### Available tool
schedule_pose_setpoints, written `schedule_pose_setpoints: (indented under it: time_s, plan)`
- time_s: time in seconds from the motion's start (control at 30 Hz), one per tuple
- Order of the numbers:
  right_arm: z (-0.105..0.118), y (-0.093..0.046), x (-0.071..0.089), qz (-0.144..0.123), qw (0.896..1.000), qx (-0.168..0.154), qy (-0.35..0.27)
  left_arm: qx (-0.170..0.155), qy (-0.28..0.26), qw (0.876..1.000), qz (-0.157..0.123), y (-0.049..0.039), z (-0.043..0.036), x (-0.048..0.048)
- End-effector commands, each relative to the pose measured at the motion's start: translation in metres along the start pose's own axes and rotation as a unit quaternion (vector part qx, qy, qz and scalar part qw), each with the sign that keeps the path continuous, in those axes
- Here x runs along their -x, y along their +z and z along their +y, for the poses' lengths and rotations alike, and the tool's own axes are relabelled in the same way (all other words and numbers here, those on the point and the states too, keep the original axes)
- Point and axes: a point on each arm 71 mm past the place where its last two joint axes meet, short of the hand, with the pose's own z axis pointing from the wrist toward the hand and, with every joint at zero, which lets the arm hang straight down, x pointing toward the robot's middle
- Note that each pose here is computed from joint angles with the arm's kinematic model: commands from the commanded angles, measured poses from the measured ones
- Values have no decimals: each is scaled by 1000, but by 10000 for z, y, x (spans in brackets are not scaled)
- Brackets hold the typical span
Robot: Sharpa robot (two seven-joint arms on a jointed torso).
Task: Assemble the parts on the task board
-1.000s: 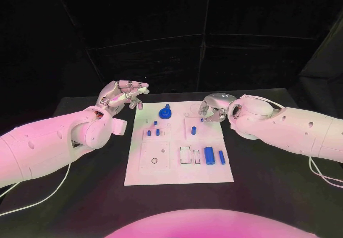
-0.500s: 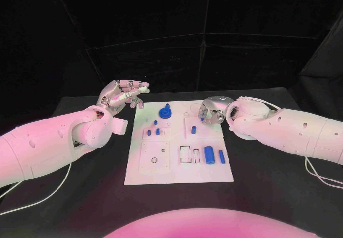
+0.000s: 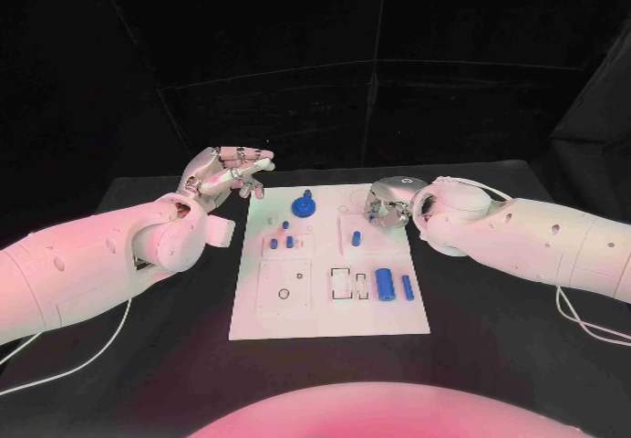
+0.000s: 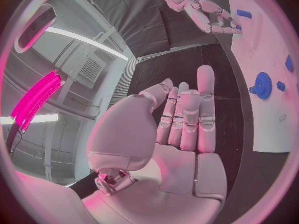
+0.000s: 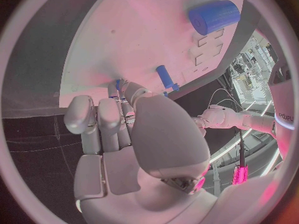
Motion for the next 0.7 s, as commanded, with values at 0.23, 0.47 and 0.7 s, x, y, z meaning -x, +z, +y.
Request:
schedule_pose_setpoints:
  time_s: [0.23,0.47,0.7]
  plan:
    - [7,11,-93,15,999,-13,-37,2,-6,1000,5,12,0,-2]
    - [29,-25,-65,-7,999,-11,-34,5,-5,1000,2,14,5,10]
    - [34,-121,-11,-37,999,-6,-19,7,-4,1000,0,8,8,25]
